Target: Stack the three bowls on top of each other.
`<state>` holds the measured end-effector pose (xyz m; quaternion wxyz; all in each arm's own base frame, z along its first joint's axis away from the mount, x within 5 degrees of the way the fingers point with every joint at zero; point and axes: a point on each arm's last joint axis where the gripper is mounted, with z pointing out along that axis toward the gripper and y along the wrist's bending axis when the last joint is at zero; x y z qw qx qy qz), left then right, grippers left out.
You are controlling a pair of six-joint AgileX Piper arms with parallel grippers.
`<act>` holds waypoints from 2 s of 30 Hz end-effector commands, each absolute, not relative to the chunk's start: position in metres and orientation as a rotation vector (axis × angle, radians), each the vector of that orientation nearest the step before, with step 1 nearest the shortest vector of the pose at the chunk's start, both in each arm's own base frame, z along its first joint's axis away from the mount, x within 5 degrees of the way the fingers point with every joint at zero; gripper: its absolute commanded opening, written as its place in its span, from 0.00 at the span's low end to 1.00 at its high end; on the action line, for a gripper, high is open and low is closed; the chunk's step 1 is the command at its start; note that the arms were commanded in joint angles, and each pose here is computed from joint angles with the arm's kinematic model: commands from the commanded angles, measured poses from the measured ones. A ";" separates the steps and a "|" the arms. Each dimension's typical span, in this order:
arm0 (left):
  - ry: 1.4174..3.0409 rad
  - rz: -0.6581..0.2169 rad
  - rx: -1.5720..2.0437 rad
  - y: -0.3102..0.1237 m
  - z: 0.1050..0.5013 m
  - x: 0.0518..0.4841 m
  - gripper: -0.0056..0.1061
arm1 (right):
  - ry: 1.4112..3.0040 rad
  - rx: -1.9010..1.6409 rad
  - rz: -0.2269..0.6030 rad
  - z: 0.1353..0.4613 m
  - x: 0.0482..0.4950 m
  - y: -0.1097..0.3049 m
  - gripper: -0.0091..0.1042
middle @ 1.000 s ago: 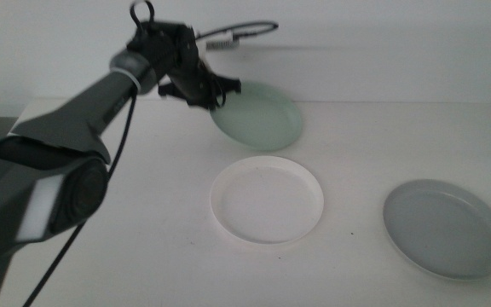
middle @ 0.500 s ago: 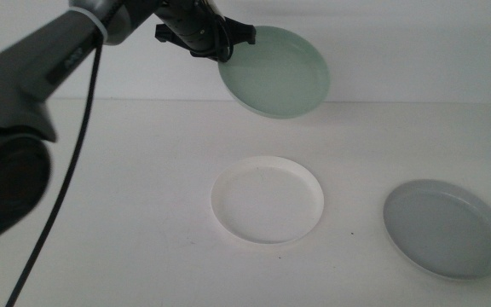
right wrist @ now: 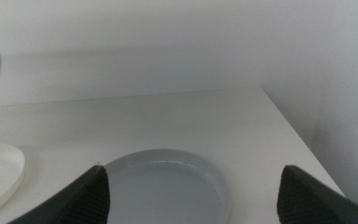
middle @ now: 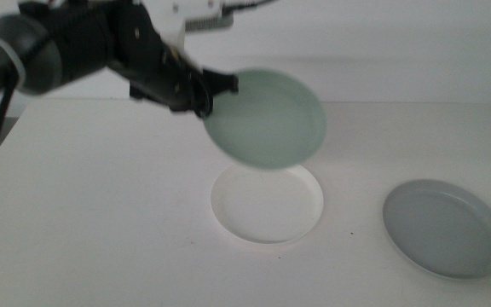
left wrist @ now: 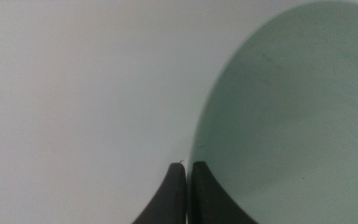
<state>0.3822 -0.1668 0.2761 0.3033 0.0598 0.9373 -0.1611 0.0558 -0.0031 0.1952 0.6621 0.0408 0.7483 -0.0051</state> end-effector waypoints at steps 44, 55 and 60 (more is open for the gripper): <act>2.675 -0.516 0.092 -0.176 0.183 0.362 0.04 | 1.684 0.095 -0.023 0.195 0.056 -0.004 0.90; 2.689 -0.482 0.205 -0.174 0.183 0.360 0.53 | 1.684 0.095 -0.023 0.195 0.056 -0.004 0.90; 2.659 -0.537 0.378 -0.165 0.221 0.348 0.89 | 1.684 0.095 -0.023 0.195 0.056 -0.004 0.90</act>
